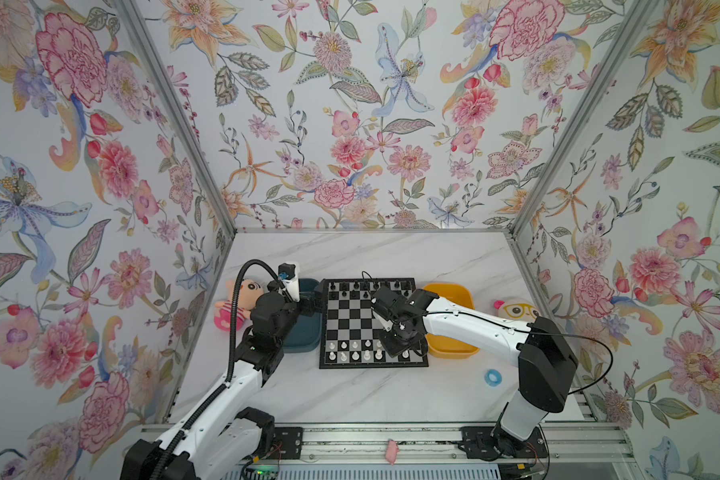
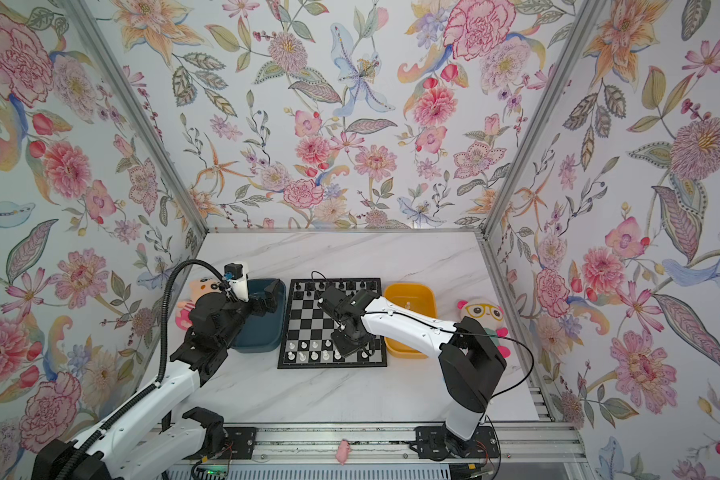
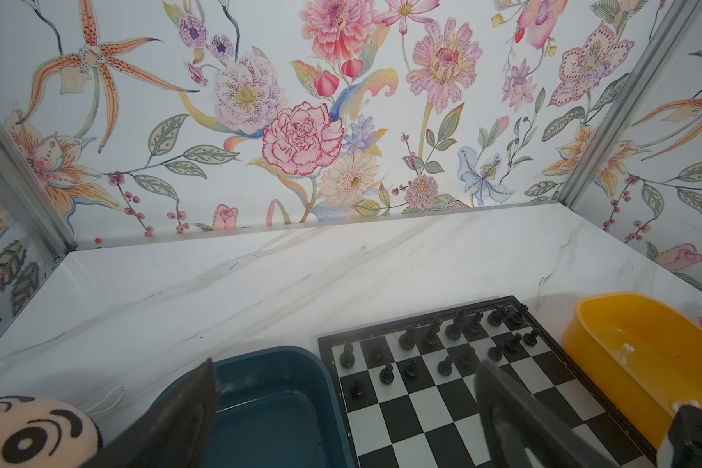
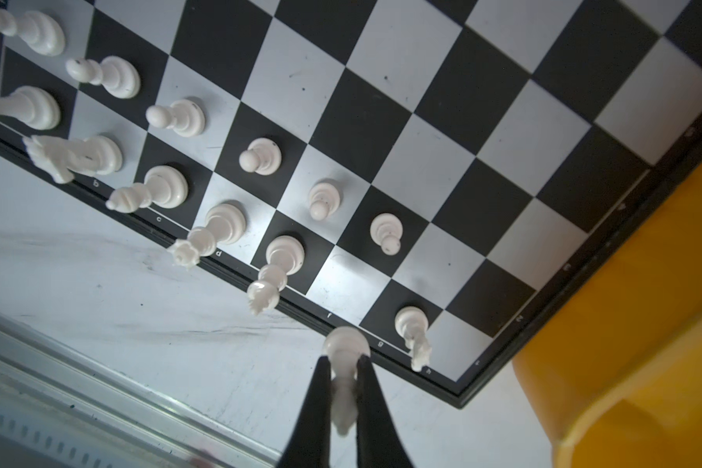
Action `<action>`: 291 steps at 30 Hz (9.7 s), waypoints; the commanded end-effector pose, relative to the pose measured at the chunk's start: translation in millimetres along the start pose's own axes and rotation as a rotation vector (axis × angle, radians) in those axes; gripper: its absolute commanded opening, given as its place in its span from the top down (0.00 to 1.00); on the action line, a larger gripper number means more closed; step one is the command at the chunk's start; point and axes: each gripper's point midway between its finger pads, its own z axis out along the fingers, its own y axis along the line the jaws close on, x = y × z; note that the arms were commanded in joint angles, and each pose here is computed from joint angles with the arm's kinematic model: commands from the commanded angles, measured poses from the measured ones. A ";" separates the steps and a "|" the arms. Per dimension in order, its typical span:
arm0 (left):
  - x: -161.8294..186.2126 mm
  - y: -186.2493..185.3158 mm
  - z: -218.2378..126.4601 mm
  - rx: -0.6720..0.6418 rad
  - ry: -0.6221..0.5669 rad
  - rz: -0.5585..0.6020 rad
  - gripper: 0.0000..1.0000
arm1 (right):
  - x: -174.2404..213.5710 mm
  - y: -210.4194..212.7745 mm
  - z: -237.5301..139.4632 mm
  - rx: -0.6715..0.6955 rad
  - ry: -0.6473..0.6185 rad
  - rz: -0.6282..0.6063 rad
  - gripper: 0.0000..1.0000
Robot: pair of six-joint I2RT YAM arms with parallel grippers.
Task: Set up the chess pieces on the board
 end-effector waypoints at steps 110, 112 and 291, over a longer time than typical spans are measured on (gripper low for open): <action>2.6 7.2 41.4 -0.048 0.059 0.031 0.01 | -40.4 -229.6 -28.8 0.157 -0.221 0.440 0.75; 4.3 7.2 45.6 -0.049 0.067 0.033 0.01 | -43.0 -232.7 -23.9 0.140 -0.220 0.452 0.76; 5.0 4.3 13.8 -0.006 0.002 0.025 0.01 | 23.1 -78.9 -29.4 0.068 -0.106 0.294 0.75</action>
